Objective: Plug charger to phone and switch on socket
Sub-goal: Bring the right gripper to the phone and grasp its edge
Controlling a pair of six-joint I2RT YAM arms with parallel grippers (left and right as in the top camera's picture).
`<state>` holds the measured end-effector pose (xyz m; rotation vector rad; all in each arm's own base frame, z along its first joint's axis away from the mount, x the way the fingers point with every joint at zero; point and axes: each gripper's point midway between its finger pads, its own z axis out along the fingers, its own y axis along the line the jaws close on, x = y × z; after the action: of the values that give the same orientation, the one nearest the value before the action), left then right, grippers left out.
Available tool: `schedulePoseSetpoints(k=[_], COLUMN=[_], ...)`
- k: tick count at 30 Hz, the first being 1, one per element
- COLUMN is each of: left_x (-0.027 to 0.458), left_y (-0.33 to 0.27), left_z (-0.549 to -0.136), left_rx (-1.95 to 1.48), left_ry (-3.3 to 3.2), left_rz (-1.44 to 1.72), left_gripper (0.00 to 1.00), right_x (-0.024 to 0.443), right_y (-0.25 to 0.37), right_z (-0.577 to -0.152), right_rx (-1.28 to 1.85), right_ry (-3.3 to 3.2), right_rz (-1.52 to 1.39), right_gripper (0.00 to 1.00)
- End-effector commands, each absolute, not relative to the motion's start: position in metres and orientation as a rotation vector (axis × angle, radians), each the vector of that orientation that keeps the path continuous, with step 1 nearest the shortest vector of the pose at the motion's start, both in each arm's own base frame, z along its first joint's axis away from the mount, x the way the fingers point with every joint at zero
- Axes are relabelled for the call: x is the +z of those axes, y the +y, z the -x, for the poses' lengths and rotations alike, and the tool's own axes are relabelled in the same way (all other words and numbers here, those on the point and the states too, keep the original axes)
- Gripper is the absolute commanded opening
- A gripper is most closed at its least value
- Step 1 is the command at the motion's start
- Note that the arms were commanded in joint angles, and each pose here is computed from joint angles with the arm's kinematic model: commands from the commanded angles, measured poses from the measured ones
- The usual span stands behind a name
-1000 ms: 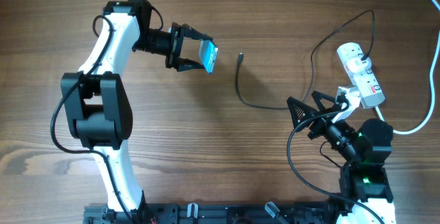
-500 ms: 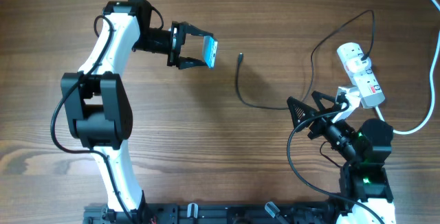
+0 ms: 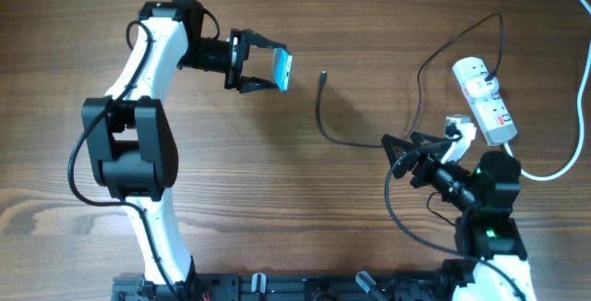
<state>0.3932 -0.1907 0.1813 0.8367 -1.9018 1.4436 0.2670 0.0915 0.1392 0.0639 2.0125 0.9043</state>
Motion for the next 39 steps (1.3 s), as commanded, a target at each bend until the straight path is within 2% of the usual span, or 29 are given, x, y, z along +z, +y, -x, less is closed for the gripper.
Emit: schedulePoseSetpoints(k=[1,5,9,12,14,18,22,24,25,30,39], left_x=[0.203,0.192,0.162,0.140,0.127,0.118,0.113,0.112,0.112,0.112,0.112], left_y=[-0.188,-0.185,-0.173,-0.164,-0.163,-0.173,-0.182,-0.185,-0.187,-0.192,-0.199], left_z=[-0.394,-0.393,-0.393,-0.393,-0.395,-0.399,-0.398,-0.397,-0.396,-0.394,-0.390], left_rx=[1.486,1.429,1.200,1.024,0.932,0.880,0.840,0.827,0.825,0.813,0.811], left_ry=[-1.946,-2.001,-2.096,-2.168,-2.228,-2.322,-2.370,-2.380,-2.381,-2.366,-2.368], left_rz=[-0.810,-0.835,-0.998,-1.121,-1.176,-1.163,-1.155,-1.154,-1.149,-1.161,-1.139], left_gripper=[0.04,0.04,0.04,0.04,0.04,0.04,0.04,0.04,0.04,0.04,0.04], right_x=[0.168,0.182,0.200,0.214,0.225,0.224,0.191,0.177,0.168,0.154,0.126], right_y=[0.103,0.104,0.103,0.104,0.114,0.147,0.197,0.218,0.232,0.257,0.281], right_z=[-0.278,-0.294,-0.304,-0.313,-0.316,-0.318,-0.323,-0.327,-0.329,-0.337,-0.344], right_rx=[0.992,1.011,1.022,1.080,1.125,1.196,1.259,1.274,1.271,1.221,1.177], right_ry=[2.036,2.170,2.274,2.232,2.186,2.201,2.308,2.339,2.355,2.340,2.347], right_rz=[-0.018,-0.033,-0.078,-0.167,-0.114,-0.069,-0.086,-0.120,-0.142,-0.184,-0.203], right_gripper=[0.93,0.92,1.00,1.00,0.88,0.87,0.87,0.84,0.78,0.63,0.52])
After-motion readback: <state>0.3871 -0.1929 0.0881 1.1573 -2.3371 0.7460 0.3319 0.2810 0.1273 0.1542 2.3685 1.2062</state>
